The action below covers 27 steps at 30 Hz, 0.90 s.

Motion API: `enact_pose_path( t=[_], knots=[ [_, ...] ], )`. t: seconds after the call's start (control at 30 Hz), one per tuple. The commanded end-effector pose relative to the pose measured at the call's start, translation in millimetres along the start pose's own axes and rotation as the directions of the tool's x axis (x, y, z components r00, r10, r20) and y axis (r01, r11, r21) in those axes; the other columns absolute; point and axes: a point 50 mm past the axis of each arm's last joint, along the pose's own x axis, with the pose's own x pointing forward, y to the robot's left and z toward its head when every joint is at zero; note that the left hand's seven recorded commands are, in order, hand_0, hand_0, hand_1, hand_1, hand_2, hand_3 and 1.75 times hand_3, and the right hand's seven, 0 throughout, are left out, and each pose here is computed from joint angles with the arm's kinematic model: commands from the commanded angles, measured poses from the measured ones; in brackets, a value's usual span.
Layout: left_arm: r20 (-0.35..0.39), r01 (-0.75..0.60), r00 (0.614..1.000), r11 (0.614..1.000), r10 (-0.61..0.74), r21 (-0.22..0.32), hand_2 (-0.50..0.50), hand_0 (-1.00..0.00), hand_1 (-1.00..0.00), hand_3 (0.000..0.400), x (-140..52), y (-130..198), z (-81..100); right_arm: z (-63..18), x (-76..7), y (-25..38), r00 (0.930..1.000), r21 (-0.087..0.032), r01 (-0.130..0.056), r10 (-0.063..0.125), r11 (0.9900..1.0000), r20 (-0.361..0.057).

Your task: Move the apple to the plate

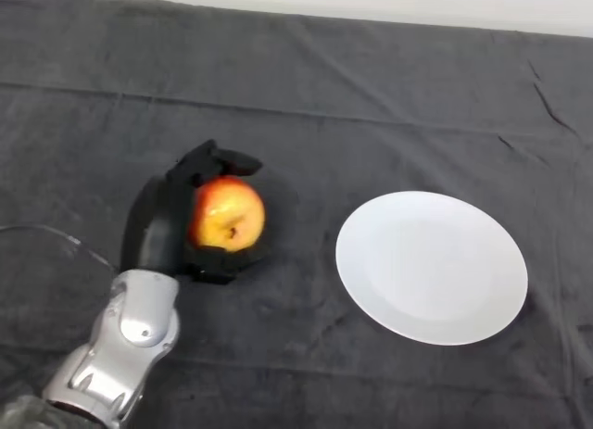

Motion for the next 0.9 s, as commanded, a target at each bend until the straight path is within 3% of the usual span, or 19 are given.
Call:
enact_pose_path(
  t=[0.03,0.5,0.9],
  knots=[
    [0.113,-0.004,0.994,1.000,0.005,-0.012,0.00,-1.00,-1.00,0.400,18.0,-5.6,27.9,-42.0,-51.5,-33.1,0.9720,-0.105,0.022,-0.046,0.9942,-0.230],
    [0.181,0.108,0.978,0.994,-0.102,-0.023,0.00,-1.00,-1.00,0.400,27.5,-47.3,47.3,-41.9,-51.6,-33.1,0.9720,-0.105,0.022,-0.046,0.9942,-0.230],
    [0.198,0.235,0.954,0.972,-0.226,-0.024,0.00,-1.00,-1.00,0.400,21.8,-87.0,58.0,-41.9,-51.7,-33.1,0.9720,-0.105,0.022,-0.046,0.9942,-0.230]
  ],
)
